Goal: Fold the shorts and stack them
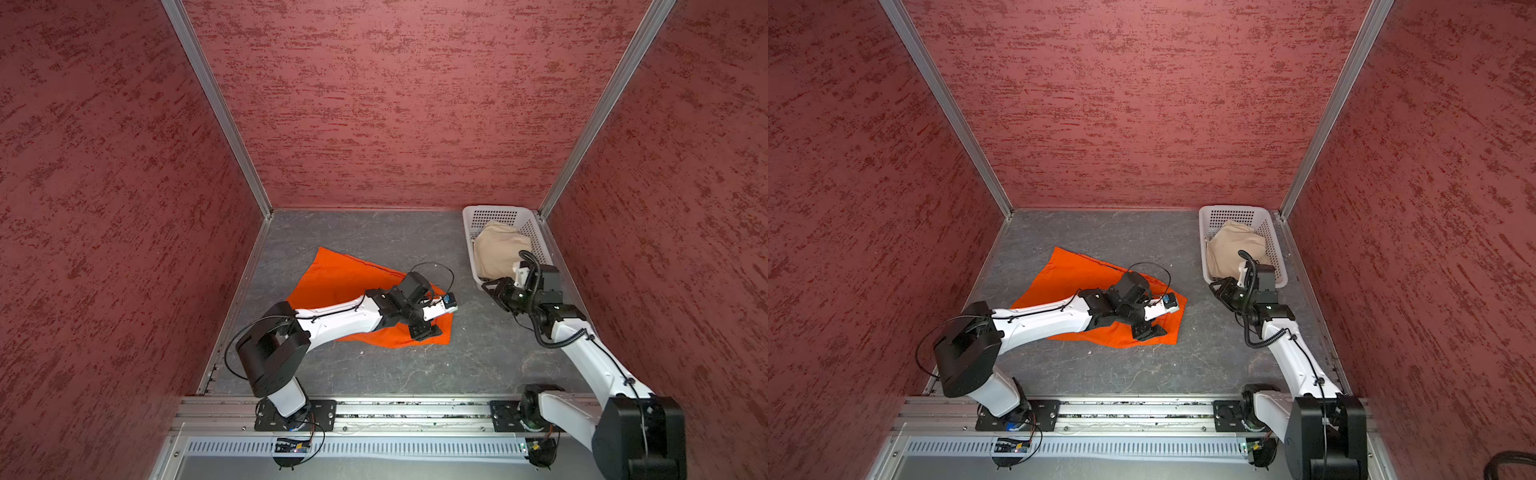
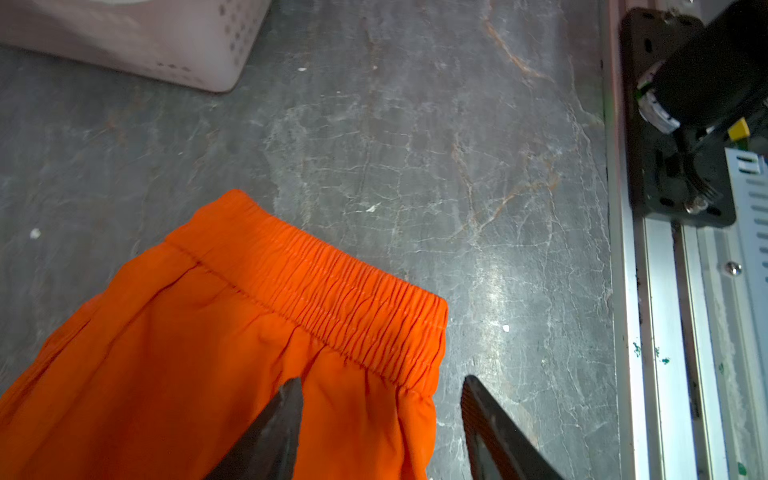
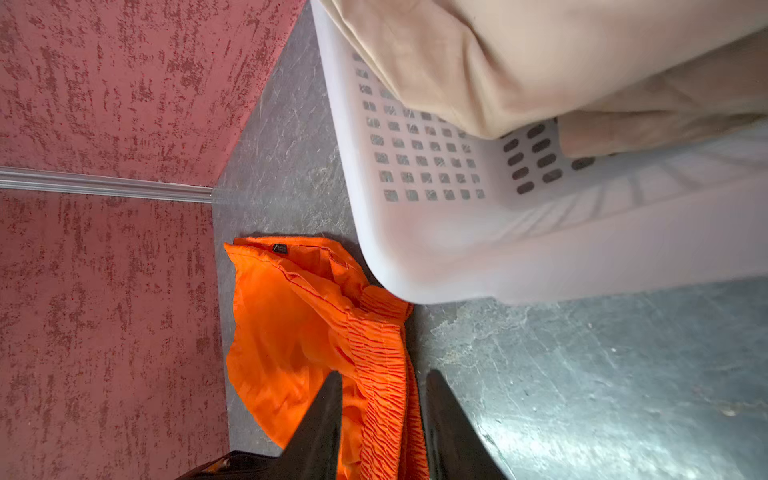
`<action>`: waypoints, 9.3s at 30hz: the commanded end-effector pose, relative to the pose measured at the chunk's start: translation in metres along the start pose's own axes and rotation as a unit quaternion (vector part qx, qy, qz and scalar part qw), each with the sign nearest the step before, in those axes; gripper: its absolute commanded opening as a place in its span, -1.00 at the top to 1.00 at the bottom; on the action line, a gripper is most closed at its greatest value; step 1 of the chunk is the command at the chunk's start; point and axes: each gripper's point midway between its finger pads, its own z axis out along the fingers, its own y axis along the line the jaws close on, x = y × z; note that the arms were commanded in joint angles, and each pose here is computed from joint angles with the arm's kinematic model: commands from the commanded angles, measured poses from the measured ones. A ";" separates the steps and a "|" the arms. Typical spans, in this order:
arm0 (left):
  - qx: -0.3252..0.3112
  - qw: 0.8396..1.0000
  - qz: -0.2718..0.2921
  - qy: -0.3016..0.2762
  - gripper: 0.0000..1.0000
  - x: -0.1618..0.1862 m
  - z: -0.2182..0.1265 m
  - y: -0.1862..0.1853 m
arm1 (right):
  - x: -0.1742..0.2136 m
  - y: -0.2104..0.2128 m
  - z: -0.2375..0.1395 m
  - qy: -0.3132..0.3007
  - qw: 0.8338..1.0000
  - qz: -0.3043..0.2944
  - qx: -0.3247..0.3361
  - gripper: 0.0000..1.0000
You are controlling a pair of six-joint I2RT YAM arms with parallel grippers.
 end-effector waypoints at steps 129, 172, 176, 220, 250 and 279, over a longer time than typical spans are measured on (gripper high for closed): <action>-0.198 0.637 -0.736 -0.114 0.62 0.245 -0.092 0.134 | -0.029 0.203 0.071 0.067 0.931 -0.301 0.197 0.89; -0.261 0.627 -0.719 -0.148 0.28 0.232 -0.165 0.134 | 0.156 0.280 0.237 0.186 0.951 -0.242 -0.053 0.15; -0.284 0.628 -0.703 -0.174 0.28 0.216 -0.198 0.134 | 0.128 0.299 0.198 0.151 0.955 -0.234 -0.099 0.09; -0.251 0.679 -0.674 -0.146 0.04 0.178 -0.190 0.237 | 0.138 0.138 0.158 0.149 0.983 -0.105 -0.035 0.29; -0.333 0.690 -0.632 0.117 -0.45 0.240 -0.109 0.198 | 0.138 0.089 0.215 0.172 0.981 -0.087 0.006 0.38; -0.418 0.593 -0.672 0.148 -0.37 0.370 -0.229 0.361 | 0.088 0.064 0.136 0.077 0.990 -0.103 0.056 0.07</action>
